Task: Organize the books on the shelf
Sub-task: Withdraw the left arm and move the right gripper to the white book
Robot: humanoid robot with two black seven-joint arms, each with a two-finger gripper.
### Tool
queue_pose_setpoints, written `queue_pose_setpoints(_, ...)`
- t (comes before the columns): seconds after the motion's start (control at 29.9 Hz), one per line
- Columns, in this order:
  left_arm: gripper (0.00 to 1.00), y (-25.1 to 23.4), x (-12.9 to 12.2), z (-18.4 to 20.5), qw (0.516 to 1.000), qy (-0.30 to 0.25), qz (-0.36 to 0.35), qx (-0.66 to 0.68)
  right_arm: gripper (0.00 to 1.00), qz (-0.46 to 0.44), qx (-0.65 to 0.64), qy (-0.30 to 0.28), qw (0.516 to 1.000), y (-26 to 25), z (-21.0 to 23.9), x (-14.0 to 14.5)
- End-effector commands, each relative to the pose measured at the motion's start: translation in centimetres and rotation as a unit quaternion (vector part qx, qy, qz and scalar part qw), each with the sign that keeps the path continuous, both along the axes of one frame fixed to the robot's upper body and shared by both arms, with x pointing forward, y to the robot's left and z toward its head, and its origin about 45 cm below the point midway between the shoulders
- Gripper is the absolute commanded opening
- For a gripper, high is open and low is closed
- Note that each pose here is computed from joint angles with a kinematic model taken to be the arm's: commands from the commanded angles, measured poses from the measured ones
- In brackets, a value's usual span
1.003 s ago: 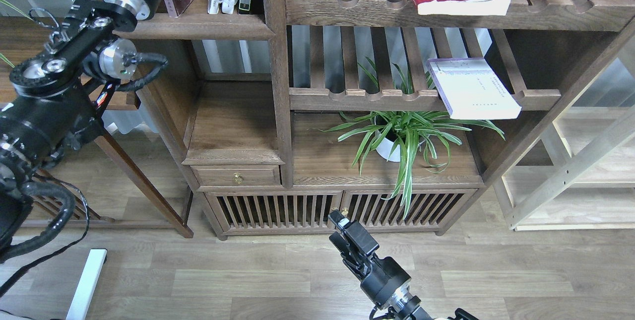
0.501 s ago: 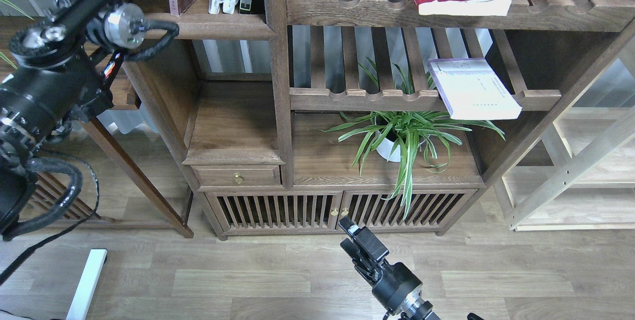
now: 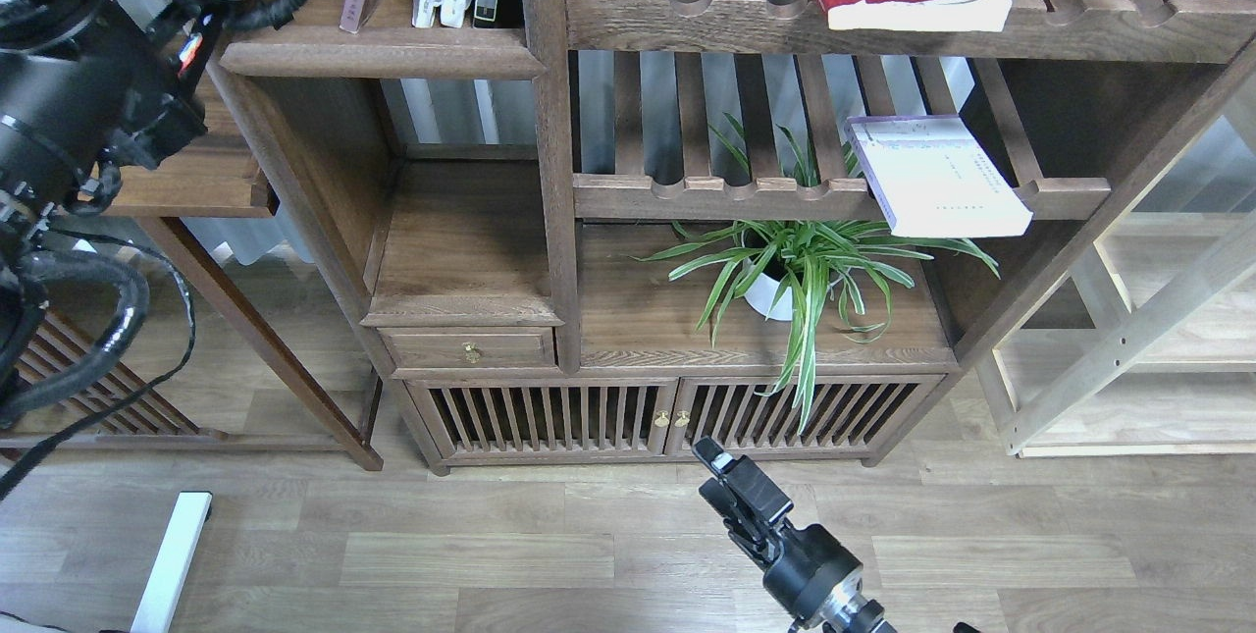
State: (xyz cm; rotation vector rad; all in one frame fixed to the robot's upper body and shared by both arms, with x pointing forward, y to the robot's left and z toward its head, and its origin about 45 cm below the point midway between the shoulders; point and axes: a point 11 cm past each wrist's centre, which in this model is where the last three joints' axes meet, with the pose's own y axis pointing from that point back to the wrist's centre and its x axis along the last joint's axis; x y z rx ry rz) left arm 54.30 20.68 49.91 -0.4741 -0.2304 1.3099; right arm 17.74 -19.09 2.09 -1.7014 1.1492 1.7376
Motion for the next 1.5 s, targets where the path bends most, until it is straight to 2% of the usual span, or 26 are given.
queue_pose_setpoints(0.0,0.49,0.9,0.0,0.6,1.000,-0.003,0.006,-0.015,0.99,-0.003,-0.005,-0.004,1.000,-0.7,0.2,0.3)
queue_pose_setpoints(0.13,0.56,1.7,-0.2,0.7,0.999,-0.004,0.004,-0.035,0.99,-0.021,0.012,-0.031,0.999,-0.8,1.9,1.8)
queue_pose_setpoints(0.2,0.66,1.6,-0.2,0.7,0.998,0.002,-0.008,-0.066,0.98,-0.036,0.023,-0.047,0.998,-0.8,2.9,2.7)
queue_pose_setpoints(0.27,0.84,1.2,-0.3,0.2,0.996,0.009,-0.020,-0.088,0.98,-0.049,0.027,-0.053,0.997,-1.1,3.3,3.2)
queue_pose_setpoints(0.3,0.88,1.0,-0.5,0.0,0.995,0.010,-0.026,-0.092,0.98,-0.056,0.028,-0.055,0.997,-1.3,3.4,3.4)
queue_pose_setpoints(0.5,0.97,0.2,-2.5,-1.2,0.991,-0.001,-0.072,-0.108,0.99,-0.088,0.029,-0.076,0.993,-3.0,4.5,4.8)
queue_pose_setpoints(0.84,0.99,0.9,-7.4,-1.8,0.970,-0.071,-0.170,-0.162,0.99,-0.103,0.044,-0.091,0.990,-2.9,5.5,5.6)
queue_pose_setpoints(0.97,0.99,0.3,-9.2,-2.8,0.958,-0.078,-0.212,-0.178,0.99,-0.116,0.049,-0.095,0.987,-3.1,5.7,6.0)
queue_pose_setpoints(1.24,0.99,-2.4,-14.7,-3.9,0.933,-0.084,-0.293,-0.192,0.99,-0.135,0.032,-0.097,0.985,-5.4,5.7,6.0)
queue_pose_setpoints(1.47,0.99,-3.5,-16.9,-3.1,0.919,-0.099,-0.327,-0.197,0.99,-0.172,0.057,-0.098,0.979,-6.7,6.3,7.1)
